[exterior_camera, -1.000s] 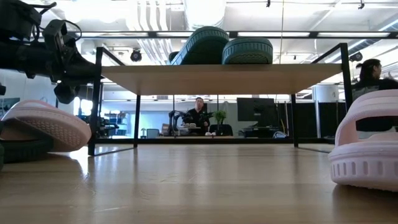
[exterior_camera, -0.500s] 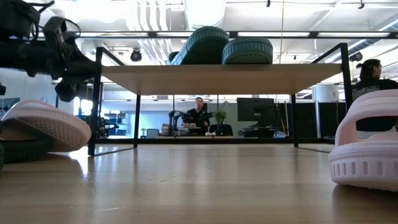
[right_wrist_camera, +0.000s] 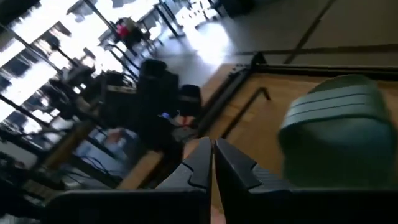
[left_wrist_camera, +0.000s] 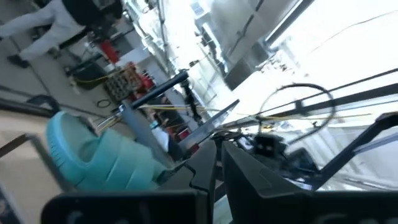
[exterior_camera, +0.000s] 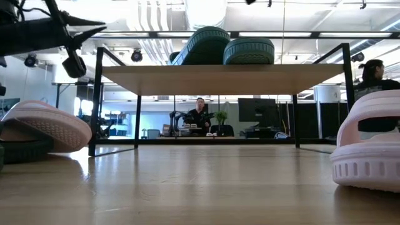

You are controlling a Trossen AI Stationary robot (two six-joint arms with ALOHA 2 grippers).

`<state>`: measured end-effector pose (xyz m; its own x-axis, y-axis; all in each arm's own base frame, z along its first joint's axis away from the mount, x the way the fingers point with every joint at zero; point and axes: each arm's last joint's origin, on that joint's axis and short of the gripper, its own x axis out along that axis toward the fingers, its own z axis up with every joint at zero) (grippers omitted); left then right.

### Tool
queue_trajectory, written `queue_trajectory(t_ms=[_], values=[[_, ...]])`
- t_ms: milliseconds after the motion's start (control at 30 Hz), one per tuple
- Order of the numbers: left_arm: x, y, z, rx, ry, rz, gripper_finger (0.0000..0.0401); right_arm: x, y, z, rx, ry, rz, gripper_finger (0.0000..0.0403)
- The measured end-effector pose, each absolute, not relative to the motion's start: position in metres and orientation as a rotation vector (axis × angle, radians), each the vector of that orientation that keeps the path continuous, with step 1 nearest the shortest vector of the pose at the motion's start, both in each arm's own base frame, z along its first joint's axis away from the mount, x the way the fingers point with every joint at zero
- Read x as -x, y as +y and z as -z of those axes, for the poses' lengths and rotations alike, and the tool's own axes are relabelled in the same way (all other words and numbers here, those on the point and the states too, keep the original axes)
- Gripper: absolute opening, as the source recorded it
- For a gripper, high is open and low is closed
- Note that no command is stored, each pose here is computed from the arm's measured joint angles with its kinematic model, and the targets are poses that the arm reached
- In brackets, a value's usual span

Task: Pick and place slides into the shelf
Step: Adjust the green slippers on the shelf

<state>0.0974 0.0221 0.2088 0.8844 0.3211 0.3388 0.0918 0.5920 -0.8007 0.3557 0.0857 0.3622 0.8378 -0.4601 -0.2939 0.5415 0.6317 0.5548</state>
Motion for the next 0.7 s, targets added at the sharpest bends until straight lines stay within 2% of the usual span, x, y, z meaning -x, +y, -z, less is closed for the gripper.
queue_trajectory(t_ms=[200,333,400,500,600,700], values=[[-0.093,0.022,-0.218,0.937,-0.597,-0.114,0.0012,-0.341,0.056,-0.389,-0.566,0.325,0.552,0.0011],[-0.084,0.020,-0.236,0.909,-0.770,0.023,0.0012,-0.334,0.043,-0.389,-0.553,0.456,0.560,0.0011],[-0.082,0.018,-0.250,0.872,-0.793,0.094,0.0012,-0.329,0.040,-0.386,-0.547,0.535,0.581,0.0011],[-0.092,0.018,-0.261,0.860,-0.668,0.060,0.0012,-0.316,0.037,-0.378,-0.560,0.682,0.653,0.0011],[-0.112,0.021,-0.267,0.818,-0.412,-0.038,0.0012,-0.306,0.036,-0.369,-0.572,0.797,0.713,0.0011],[-0.133,0.021,-0.279,0.753,-0.174,-0.038,0.0012,-0.302,0.037,-0.365,-0.588,0.863,0.707,0.0011]])
